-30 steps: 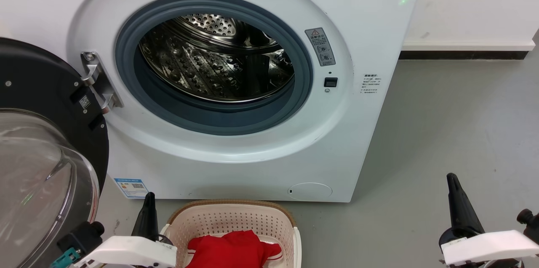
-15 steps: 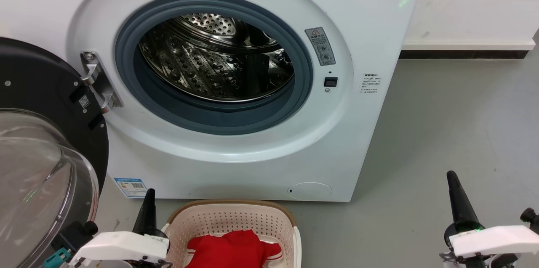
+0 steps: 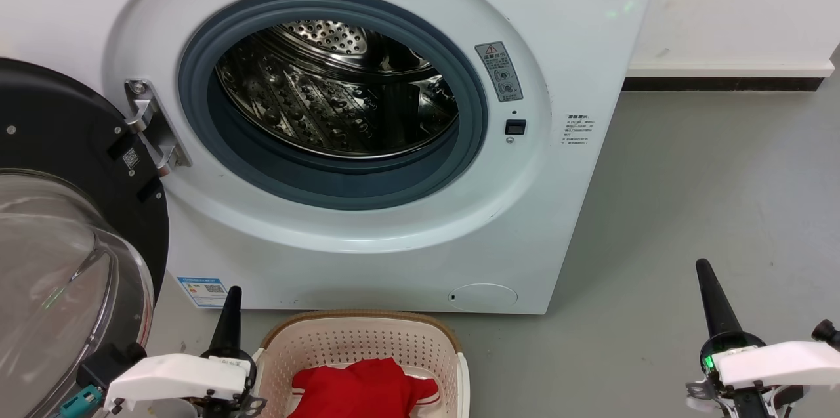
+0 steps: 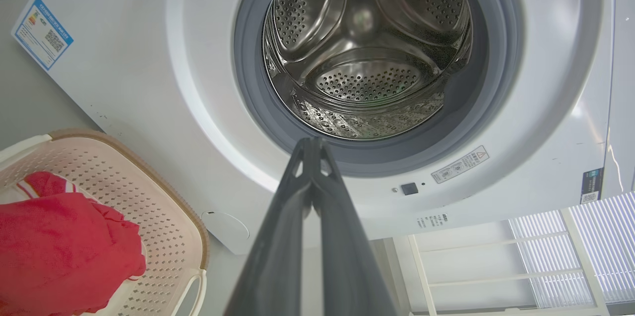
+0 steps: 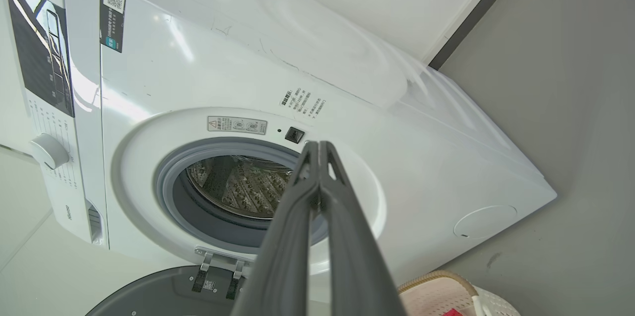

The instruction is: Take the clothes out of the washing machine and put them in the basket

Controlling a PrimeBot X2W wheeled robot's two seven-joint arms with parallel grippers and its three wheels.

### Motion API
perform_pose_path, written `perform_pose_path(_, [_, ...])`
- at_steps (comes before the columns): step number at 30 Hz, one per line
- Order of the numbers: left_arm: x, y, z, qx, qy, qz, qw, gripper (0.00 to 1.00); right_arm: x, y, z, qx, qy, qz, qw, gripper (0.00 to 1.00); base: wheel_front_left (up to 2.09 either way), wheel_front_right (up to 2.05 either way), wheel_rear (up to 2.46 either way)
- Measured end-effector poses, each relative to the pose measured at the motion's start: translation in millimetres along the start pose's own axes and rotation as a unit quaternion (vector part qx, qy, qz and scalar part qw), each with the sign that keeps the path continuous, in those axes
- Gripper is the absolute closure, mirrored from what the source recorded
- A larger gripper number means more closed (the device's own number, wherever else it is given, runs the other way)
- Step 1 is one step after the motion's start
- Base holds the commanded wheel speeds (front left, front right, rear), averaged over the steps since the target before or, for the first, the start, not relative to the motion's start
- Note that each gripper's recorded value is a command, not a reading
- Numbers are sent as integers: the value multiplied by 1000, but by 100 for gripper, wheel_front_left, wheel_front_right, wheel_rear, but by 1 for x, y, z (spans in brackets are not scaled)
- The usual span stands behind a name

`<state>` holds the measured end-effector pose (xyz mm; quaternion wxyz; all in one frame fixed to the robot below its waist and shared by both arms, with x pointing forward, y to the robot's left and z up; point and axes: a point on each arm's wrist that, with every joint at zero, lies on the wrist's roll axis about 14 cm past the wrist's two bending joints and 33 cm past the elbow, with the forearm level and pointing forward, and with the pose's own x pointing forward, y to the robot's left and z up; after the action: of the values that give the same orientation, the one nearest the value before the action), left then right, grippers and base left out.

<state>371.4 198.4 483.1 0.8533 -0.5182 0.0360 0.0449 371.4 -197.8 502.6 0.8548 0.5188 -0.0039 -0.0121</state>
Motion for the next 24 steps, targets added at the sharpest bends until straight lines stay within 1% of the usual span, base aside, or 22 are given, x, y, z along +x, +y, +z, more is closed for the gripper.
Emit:
perform_pose_path(12, [3, -4, 1, -57, 4, -9, 998, 100, 4, 0, 0, 57, 4, -2, 998, 100, 0, 0, 0])
perform_pose_path(24, [7, -8, 4, -114, 6, -20, 993, 100, 7, -2, 0, 113, 8, -5, 994, 100, 0, 0, 0])
